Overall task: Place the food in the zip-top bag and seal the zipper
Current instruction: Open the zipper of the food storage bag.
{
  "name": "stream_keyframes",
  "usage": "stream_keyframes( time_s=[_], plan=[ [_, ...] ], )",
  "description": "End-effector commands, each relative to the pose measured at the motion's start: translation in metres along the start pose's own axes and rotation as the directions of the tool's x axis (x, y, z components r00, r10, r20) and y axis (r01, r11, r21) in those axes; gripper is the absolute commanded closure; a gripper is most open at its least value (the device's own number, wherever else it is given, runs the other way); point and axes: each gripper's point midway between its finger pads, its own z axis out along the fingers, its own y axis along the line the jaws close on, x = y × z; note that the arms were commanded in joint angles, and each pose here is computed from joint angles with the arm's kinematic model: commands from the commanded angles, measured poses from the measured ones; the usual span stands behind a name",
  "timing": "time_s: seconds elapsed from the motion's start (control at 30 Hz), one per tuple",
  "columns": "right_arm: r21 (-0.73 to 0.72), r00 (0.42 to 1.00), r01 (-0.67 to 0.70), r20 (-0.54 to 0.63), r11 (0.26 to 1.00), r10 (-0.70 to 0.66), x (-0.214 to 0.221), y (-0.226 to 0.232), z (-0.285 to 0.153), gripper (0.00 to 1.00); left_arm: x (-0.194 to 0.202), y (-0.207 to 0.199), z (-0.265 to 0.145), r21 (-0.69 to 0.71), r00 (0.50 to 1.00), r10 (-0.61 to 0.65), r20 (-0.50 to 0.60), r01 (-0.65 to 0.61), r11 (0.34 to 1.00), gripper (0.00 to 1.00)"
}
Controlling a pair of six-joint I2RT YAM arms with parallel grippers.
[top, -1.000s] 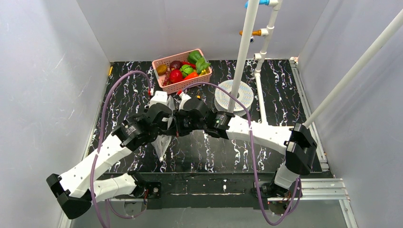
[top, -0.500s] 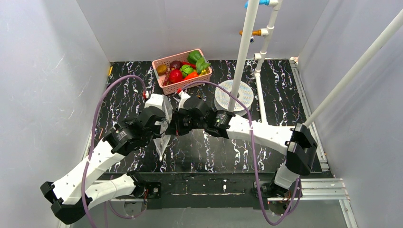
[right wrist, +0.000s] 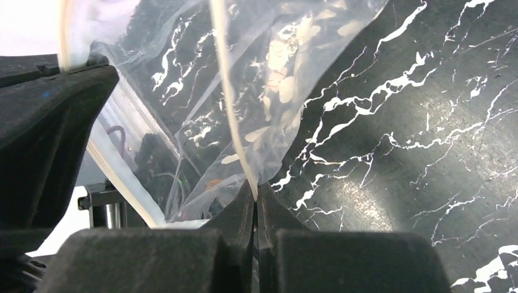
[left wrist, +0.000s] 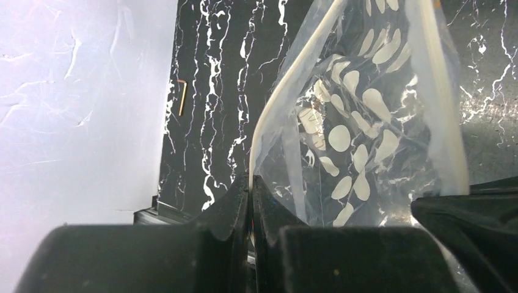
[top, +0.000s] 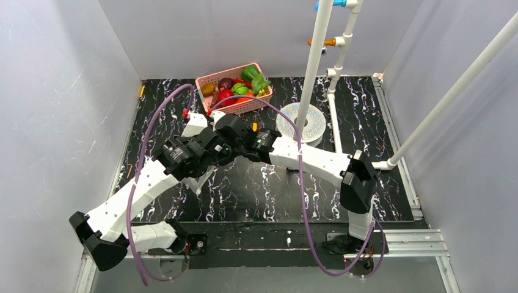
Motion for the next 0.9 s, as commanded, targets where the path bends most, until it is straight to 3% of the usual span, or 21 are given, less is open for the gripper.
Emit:
stream_keyframes(
  time_s=[0.0, 0.17, 0.37, 0.63, 0.77, 0.87],
  plan=[
    [-0.074, 0.999, 0.008, 0.052, 0.997, -0.004, -0.024, 0.006, -0.015, 0.99, 0.003, 0.007, 0.0, 0.023, 0.994, -0.098, 0.048, 0.097, 0.995, 1.0],
    [-0.237, 0.998, -0.037, 0.038, 0.971, 0.048, -0.019, 0.019, -0.02, 0.99, 0.0, -0.006, 0.002, 0.117, 0.983, -0.151, 0.104, 0.139, 0.983, 1.0],
    [-0.347, 0.997, -0.053, 0.028, 0.937, 0.067, -0.018, 0.039, -0.028, 0.99, -0.006, -0.014, 0.008, 0.145, 0.97, -0.192, 0.15, 0.17, 0.975, 0.93],
    [-0.376, 0.998, -0.058, 0.011, 0.925, 0.067, -0.017, 0.045, -0.033, 0.99, -0.013, -0.023, 0.01, 0.17, 0.963, -0.212, 0.165, 0.184, 0.968, 0.72],
    [-0.368, 0.998, -0.049, 0.025, 0.929, 0.062, -0.02, 0.045, -0.036, 0.99, -0.014, -0.025, 0.01, 0.179, 0.966, -0.203, 0.162, 0.174, 0.968, 0.78],
    [-0.367, 0.998, -0.044, 0.02, 0.929, 0.055, -0.021, 0.046, -0.033, 0.99, -0.014, -0.023, 0.009, 0.177, 0.969, -0.18, 0.167, 0.15, 0.973, 1.0]
  ],
)
